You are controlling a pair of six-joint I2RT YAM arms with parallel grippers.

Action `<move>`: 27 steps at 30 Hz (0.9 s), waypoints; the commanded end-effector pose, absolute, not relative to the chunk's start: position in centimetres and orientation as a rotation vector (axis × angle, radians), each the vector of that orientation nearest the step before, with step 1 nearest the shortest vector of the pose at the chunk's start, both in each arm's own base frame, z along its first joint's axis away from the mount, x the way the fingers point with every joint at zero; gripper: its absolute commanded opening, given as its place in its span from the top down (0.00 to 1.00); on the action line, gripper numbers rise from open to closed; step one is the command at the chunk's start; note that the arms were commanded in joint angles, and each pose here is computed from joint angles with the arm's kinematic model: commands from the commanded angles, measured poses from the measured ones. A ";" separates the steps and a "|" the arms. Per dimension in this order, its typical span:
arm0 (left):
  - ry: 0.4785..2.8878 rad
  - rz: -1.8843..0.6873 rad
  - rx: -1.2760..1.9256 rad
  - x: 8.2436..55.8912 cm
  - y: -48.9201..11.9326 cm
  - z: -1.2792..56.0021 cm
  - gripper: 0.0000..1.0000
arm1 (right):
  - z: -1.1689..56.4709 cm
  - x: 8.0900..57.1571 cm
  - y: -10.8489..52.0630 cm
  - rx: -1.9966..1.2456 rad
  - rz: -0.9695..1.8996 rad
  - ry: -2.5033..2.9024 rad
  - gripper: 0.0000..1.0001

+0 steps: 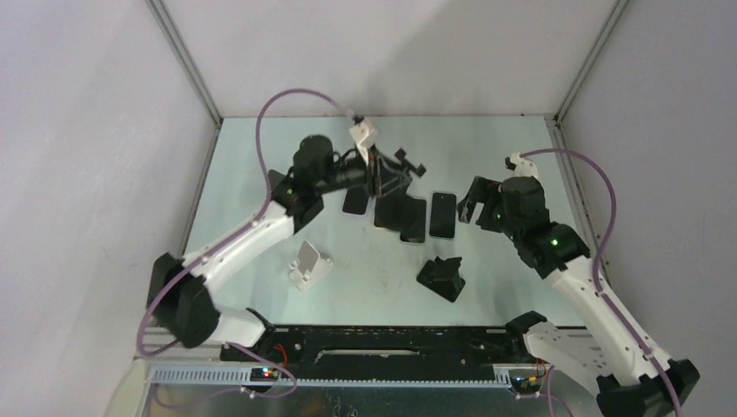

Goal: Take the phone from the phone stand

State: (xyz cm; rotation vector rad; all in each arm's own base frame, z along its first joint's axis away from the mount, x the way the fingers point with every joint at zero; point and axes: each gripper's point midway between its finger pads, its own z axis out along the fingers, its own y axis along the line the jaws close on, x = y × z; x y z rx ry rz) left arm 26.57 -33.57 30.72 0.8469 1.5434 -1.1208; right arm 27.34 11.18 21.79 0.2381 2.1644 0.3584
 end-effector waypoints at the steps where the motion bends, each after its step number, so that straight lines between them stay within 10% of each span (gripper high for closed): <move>1: 1.312 -1.122 0.850 31.6 -35.5 38.1 1.00 | 20.9 25.1 11.4 0.269 0.419 2.186 0.13; 23: 1.463 -1.055 0.692 51.0 -40.5 29.8 1.00 | 20.3 20.8 9.7 0.301 0.405 2.188 0.13; 27: 1.467 -1.039 0.670 52.2 -40.0 29.1 0.87 | 20.3 20.7 9.5 0.301 0.397 2.187 0.13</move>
